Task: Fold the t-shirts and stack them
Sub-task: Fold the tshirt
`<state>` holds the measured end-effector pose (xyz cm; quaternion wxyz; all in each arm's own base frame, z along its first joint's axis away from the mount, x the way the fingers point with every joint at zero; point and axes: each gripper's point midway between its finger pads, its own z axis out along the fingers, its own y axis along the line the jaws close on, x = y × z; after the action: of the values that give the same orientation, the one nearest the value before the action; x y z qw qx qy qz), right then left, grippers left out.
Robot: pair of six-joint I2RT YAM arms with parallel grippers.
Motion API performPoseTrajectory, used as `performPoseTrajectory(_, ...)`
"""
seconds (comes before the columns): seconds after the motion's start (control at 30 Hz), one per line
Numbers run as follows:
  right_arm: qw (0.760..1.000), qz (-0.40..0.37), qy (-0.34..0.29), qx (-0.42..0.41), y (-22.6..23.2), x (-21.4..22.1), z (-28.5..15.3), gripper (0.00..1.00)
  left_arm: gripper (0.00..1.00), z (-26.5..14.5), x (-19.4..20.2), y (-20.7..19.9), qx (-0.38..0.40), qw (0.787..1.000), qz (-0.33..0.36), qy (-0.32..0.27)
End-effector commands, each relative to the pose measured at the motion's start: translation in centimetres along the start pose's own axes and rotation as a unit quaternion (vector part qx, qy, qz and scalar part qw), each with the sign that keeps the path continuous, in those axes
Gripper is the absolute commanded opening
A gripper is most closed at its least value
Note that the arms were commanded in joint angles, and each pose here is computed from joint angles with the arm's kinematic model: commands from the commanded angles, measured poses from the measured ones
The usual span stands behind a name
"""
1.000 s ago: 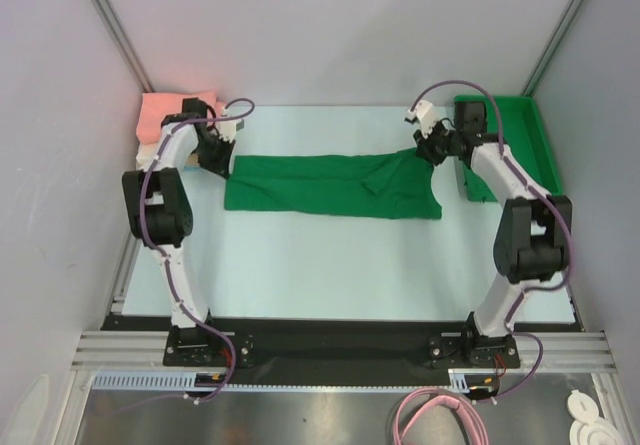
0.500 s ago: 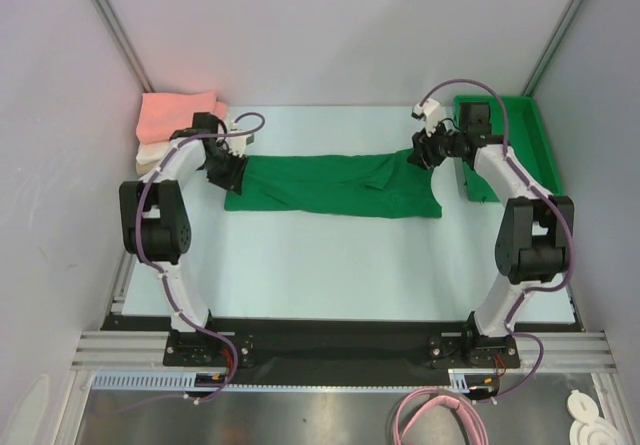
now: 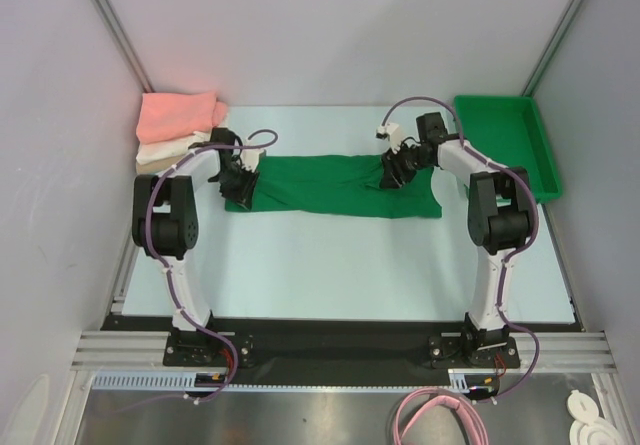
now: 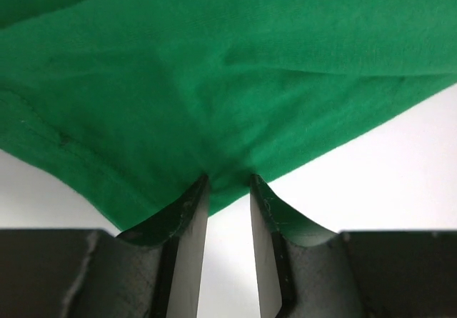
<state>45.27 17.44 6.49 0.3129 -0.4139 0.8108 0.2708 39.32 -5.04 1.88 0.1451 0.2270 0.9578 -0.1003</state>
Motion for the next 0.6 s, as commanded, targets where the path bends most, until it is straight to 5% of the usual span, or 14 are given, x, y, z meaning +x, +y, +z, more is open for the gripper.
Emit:
performPoseTrajectory(0.0, 1.000, -0.011, -0.010, 0.009, -0.5, -2.2, -0.3, 0.50, 0.35, 0.7, -0.2, 0.8, -0.015, 1.000, -0.011, -0.006)
performPoseTrajectory(0.57, 1.000, -0.008, 0.029, -0.007, 0.6, -0.2, 0.6, 0.51, 0.31, -1.6, -0.7, -0.2, -0.008, 0.999, -0.001, -0.038)
